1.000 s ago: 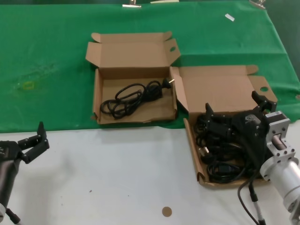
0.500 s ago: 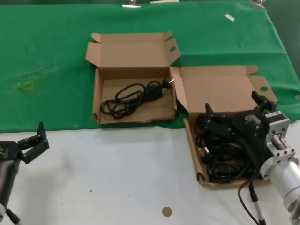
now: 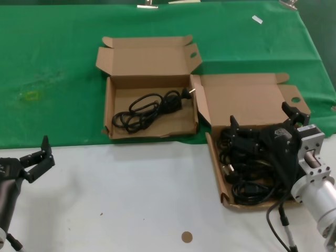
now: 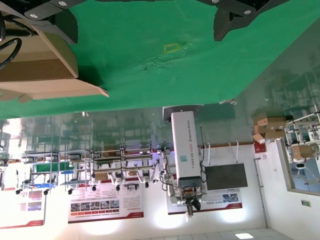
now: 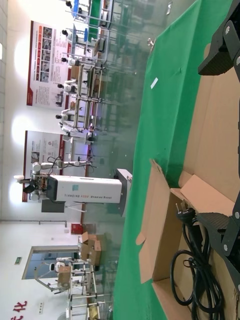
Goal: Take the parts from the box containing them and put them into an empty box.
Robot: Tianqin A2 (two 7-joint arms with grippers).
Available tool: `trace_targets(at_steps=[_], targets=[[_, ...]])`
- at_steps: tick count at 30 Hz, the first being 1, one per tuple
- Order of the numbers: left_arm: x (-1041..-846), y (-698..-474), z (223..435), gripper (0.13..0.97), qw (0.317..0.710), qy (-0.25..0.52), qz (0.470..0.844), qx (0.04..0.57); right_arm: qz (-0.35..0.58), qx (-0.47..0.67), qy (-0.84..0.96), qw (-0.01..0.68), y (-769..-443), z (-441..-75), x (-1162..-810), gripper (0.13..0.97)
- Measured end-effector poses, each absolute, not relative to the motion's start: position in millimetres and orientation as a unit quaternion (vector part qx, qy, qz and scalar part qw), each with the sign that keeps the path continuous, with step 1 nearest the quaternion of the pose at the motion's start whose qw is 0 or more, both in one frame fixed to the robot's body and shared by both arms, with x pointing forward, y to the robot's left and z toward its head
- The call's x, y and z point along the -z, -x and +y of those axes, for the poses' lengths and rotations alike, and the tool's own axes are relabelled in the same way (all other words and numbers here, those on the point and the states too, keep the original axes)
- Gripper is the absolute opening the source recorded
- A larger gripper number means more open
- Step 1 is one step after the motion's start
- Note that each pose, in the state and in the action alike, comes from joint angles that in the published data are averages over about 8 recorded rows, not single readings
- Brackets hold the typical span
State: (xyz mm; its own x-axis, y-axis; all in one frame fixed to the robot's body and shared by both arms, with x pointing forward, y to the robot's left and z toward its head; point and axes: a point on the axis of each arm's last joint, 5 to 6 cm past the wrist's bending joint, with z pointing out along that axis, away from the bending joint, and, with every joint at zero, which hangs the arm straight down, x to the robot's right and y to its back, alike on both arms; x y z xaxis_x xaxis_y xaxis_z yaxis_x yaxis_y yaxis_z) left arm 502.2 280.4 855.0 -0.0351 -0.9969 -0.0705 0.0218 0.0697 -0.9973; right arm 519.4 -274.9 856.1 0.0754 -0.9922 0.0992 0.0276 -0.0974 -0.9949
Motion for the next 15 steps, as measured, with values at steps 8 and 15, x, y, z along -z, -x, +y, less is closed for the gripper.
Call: trace_targets(at_steps=[8, 15], targets=[[-855.0, -502.2, 280.4, 0.948, 0.513, 0.468, 0.521, 0.496, 0.449, 0.510, 0.537, 0.500, -519.4, -274.9, -856.1, 0.966], [-855.0, -502.2, 280.4, 0.948, 0.513, 0.468, 0.521, 0.496, 0.449, 0.510, 0.537, 0.500, -519.4, -274.9, -856.1, 0.966]])
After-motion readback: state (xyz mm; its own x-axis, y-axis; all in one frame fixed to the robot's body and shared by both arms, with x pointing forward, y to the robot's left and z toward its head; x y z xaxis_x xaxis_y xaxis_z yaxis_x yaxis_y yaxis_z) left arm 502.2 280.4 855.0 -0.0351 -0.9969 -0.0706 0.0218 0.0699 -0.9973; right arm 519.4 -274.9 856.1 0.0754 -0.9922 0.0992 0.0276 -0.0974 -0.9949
